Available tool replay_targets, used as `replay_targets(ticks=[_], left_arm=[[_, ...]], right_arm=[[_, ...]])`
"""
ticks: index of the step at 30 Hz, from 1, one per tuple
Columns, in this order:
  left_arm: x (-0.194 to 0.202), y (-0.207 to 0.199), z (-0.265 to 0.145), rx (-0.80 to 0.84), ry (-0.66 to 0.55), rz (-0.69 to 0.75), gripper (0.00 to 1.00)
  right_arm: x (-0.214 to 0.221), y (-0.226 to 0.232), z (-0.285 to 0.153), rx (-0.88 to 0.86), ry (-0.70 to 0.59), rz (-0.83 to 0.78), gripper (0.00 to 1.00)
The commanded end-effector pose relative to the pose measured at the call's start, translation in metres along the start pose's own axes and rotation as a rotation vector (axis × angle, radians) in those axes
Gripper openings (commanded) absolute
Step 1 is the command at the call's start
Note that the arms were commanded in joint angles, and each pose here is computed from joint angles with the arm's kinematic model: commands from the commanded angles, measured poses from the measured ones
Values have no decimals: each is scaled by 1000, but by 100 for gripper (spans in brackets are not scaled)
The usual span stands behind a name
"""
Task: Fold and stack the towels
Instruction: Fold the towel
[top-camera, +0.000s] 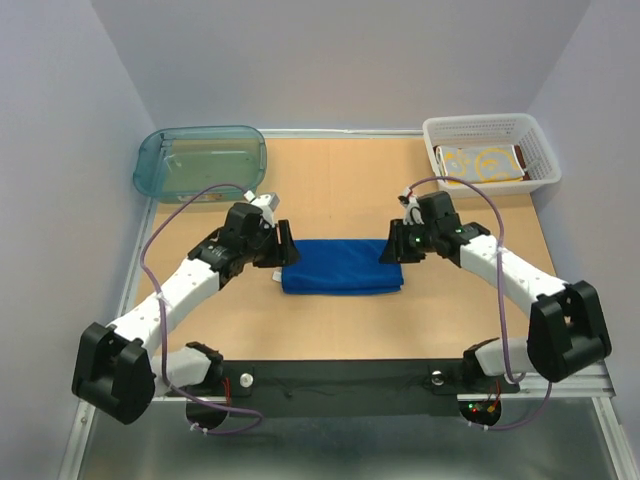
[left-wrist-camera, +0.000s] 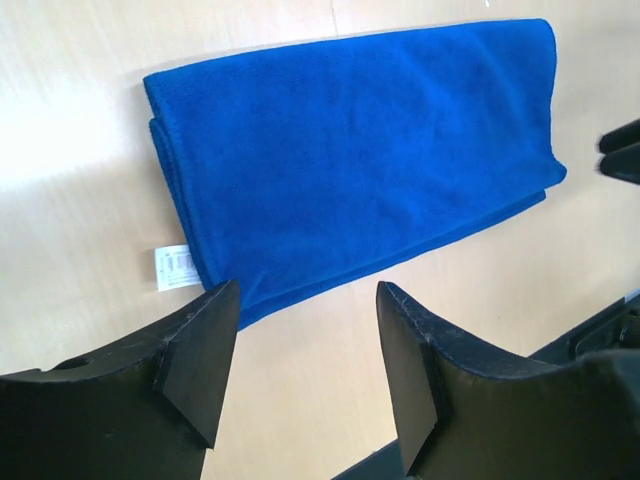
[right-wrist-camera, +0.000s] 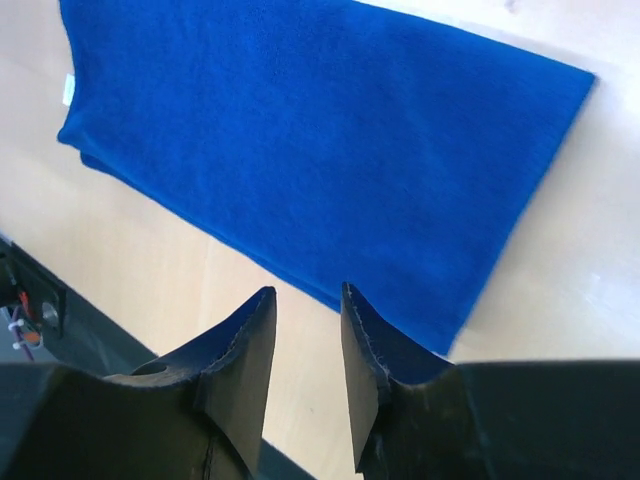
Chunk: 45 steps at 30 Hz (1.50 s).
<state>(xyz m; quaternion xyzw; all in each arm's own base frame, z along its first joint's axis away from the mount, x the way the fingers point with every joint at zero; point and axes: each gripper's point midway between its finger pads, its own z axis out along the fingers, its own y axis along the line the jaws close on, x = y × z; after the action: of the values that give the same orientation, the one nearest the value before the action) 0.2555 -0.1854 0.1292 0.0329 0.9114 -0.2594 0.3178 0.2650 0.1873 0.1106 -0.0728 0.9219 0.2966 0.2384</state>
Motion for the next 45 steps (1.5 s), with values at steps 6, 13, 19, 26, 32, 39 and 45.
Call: replay_targets(ticks=[6,13,19,26,32,39,45], left_arm=[[19,-4,38,-12,51,-79,52],[70,21,52,-35,80,-244,37],[91,44,44,-65,57,-341,37],[60,41,22,-63,-53,-317,38],[16,4,-6,27,-144,-277,44],[16,-4,11,34,-112,-254,44],[53,20,51,-29,-6,-302,40]], right_arm=[[12,8,52,82,2,23,37],[66,-7,56,118,107,54,36],[96,-29,48,189,124,104,36],[64,-6,20,127,-45,85,37],[35,9,3,108,-136,73,37],[60,-25,15,225,-93,158,35],[89,-61,18,278,-13,292,34]])
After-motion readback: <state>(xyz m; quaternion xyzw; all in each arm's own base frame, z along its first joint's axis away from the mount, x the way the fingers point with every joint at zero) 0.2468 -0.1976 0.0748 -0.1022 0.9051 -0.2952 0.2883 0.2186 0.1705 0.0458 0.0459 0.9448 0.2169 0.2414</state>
